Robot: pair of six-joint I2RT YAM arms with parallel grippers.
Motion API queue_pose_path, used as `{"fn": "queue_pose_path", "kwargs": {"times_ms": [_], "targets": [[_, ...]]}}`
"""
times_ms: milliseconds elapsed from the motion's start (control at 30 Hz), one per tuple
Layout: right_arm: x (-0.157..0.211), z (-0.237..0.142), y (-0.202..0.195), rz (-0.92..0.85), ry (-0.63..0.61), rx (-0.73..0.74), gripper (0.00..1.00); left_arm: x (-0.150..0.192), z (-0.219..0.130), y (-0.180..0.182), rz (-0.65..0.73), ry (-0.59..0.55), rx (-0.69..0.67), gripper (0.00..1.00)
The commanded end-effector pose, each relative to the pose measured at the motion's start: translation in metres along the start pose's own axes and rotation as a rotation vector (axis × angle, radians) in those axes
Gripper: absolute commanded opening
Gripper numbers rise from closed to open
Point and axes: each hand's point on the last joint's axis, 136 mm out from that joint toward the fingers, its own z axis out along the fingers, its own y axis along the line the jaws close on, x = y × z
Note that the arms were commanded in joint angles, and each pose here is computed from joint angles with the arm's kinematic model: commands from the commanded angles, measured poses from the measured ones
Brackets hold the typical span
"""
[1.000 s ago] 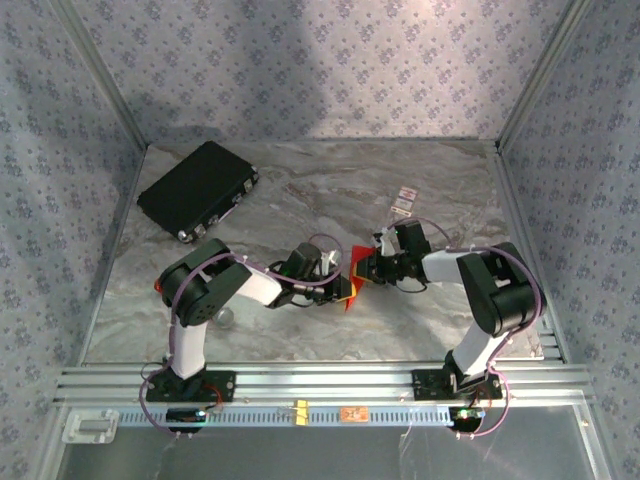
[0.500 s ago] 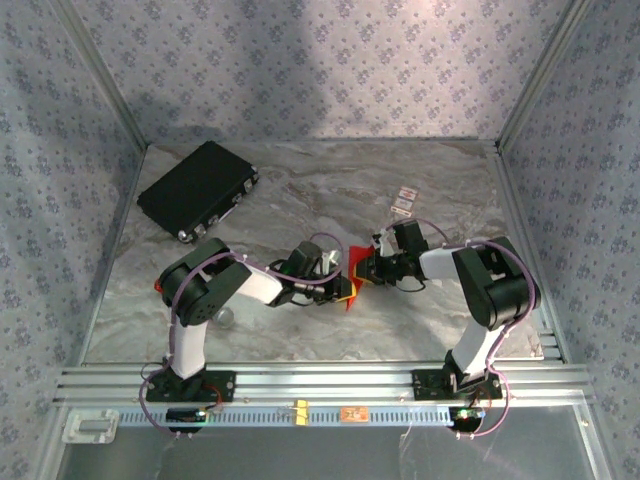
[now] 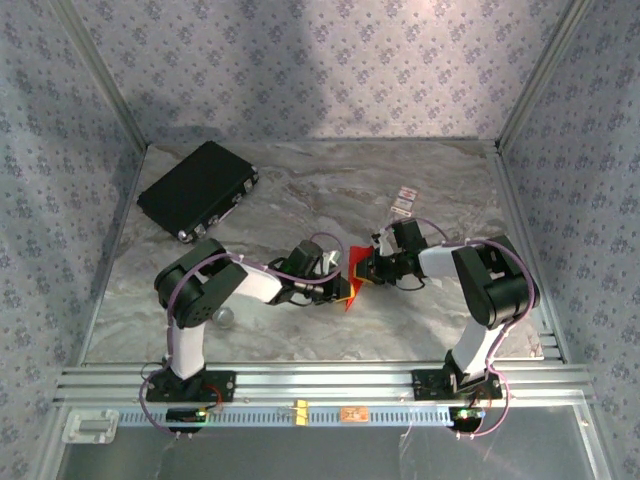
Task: Fold a paper plane with a square sheet of paper (pick it up from the middle)
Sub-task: Fold the wing for the fifth time at the center of the table.
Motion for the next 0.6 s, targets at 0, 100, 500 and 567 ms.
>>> {"fn": "queue_pose_path", "kwargs": {"times_ms": [0,100,500,567], "targets": [[0.01,0.005,-0.034,0.055,0.023,0.131,0.12,0.026,-0.002,0.018,-0.022,0.079,-0.069,0.01],[0.012,0.006,-0.035,0.056,0.025,0.138,0.11,0.03,-0.002,0.018,-0.022,0.096,-0.062,0.0],[0.016,0.009,-0.04,0.069,0.037,0.157,0.11,0.046,-0.006,0.013,-0.004,0.136,-0.055,0.02],[0.016,0.009,-0.042,0.075,0.037,0.161,0.11,0.049,-0.005,0.013,0.003,0.147,-0.052,0.0]]}}
